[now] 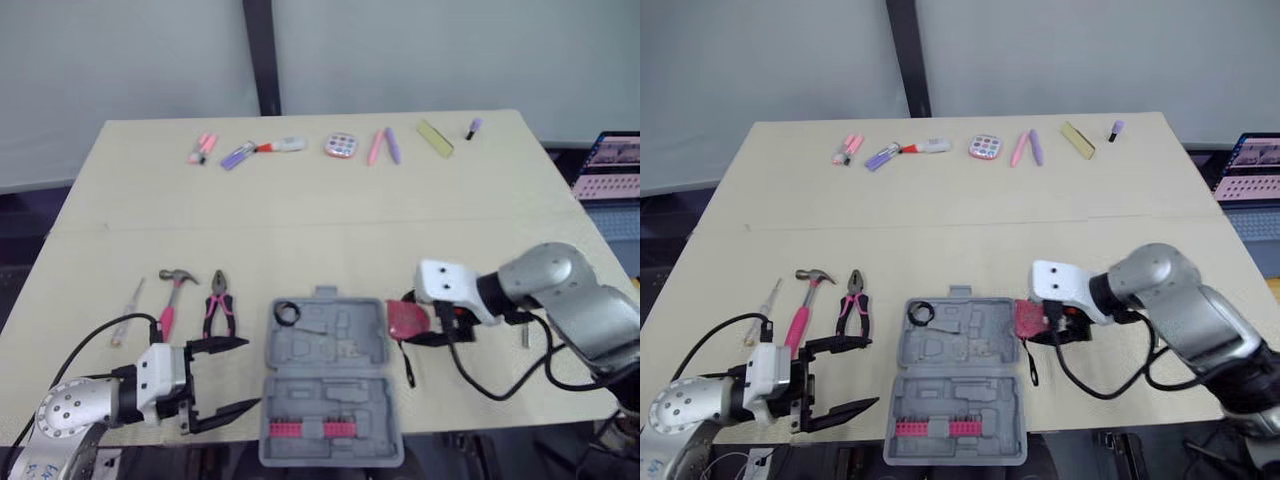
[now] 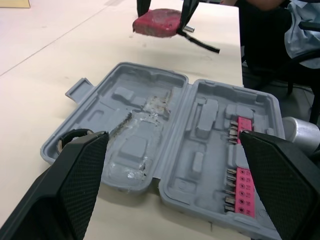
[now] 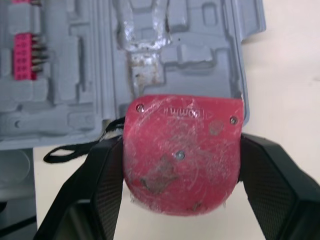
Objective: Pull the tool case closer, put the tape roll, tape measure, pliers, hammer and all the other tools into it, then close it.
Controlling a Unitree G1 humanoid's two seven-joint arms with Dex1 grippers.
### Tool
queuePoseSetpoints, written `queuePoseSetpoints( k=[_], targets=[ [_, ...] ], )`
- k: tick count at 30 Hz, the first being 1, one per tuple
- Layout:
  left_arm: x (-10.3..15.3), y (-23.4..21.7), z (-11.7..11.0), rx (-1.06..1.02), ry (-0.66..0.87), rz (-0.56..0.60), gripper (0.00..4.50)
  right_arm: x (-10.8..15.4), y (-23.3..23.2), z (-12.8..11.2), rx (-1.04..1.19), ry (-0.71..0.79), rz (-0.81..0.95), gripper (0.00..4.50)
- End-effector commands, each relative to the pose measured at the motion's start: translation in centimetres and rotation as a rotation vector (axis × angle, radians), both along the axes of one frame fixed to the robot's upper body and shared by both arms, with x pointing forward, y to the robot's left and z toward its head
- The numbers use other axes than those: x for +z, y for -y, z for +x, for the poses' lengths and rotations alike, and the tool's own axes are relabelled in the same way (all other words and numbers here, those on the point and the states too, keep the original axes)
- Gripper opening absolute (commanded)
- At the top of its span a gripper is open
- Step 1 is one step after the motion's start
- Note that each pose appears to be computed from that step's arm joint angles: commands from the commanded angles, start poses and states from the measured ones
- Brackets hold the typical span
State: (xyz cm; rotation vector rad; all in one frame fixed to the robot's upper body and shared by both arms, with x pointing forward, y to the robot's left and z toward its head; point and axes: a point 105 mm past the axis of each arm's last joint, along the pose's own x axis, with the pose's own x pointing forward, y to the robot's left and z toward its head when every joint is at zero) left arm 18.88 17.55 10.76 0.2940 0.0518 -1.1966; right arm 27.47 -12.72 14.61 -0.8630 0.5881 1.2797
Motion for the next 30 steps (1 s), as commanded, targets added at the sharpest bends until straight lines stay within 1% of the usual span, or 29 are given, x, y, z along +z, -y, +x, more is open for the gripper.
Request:
queuePoseSetpoints(
  k=[1,2,4,11,20,30],
  targets=[
    [0.7,-0.2,0.0,0.007,0.019,-0.012,4.5,0.6,-1.6,0.5,-0.014,0.03,-0.063,2.89],
    [0.6,-0.3,0.0,0.008,0.018,-0.01,4.5,0.5,-2.0,0.2,-0.008,-0.002,-0.096,2.89],
    [0.6,-0.4,0.1,0.019,0.014,-0.008,4.5,0.4,-2.6,0.2,-0.001,-0.015,-0.141,2.89],
    [0.2,-0.7,0.3,0.047,0.013,0.004,4.5,-0.2,-4.7,1.0,0.049,0.031,-0.226,2.89],
    [0.1,-0.7,0.3,0.067,0.015,0.016,4.5,-1.5,-6.4,2.3,0.069,0.077,-0.303,2.89],
    [0.0,-0.5,0.2,0.076,0.017,0.01,4.5,-2.2,-7.4,3.4,0.097,0.117,-0.339,2.89]
  ],
)
